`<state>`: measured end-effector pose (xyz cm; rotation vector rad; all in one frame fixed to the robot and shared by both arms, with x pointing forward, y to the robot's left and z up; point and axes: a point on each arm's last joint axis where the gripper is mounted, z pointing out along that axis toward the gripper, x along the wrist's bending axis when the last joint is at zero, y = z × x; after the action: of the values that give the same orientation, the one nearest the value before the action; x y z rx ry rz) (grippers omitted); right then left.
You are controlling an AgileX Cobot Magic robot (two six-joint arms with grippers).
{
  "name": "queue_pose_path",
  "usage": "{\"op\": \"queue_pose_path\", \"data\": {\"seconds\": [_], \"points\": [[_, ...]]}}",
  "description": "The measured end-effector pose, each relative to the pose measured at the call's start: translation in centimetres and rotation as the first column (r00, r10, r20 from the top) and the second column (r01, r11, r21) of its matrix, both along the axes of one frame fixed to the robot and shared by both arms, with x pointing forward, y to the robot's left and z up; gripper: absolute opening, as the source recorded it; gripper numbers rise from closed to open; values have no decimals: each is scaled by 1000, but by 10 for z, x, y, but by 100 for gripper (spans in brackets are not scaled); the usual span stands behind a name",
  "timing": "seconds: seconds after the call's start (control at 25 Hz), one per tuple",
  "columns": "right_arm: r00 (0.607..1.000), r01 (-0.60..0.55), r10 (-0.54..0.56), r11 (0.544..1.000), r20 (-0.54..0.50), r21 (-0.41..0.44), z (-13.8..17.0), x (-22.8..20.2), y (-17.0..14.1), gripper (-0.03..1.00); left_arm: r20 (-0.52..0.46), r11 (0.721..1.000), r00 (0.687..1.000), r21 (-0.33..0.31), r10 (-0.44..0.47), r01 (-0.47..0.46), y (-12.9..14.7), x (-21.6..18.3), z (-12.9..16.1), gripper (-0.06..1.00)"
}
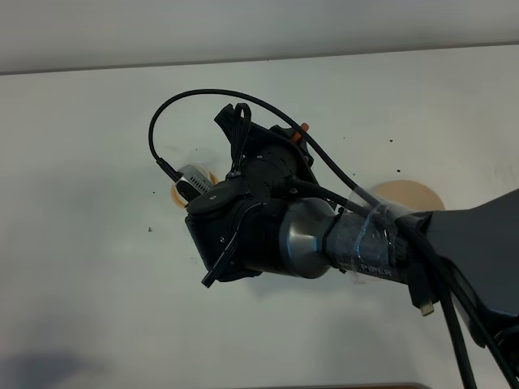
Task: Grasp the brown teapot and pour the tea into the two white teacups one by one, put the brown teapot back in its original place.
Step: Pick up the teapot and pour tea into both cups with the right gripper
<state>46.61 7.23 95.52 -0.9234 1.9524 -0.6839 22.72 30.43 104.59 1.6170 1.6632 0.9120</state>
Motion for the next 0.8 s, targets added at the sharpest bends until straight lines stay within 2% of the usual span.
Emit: {"op": "queue_pose_path", "data": {"seconds": [0.8], "points": [[1000,-6,6,1000,-1,-11,0,0,0,9,0,1000,1000,0,0,0,0,0,0,25]]}}
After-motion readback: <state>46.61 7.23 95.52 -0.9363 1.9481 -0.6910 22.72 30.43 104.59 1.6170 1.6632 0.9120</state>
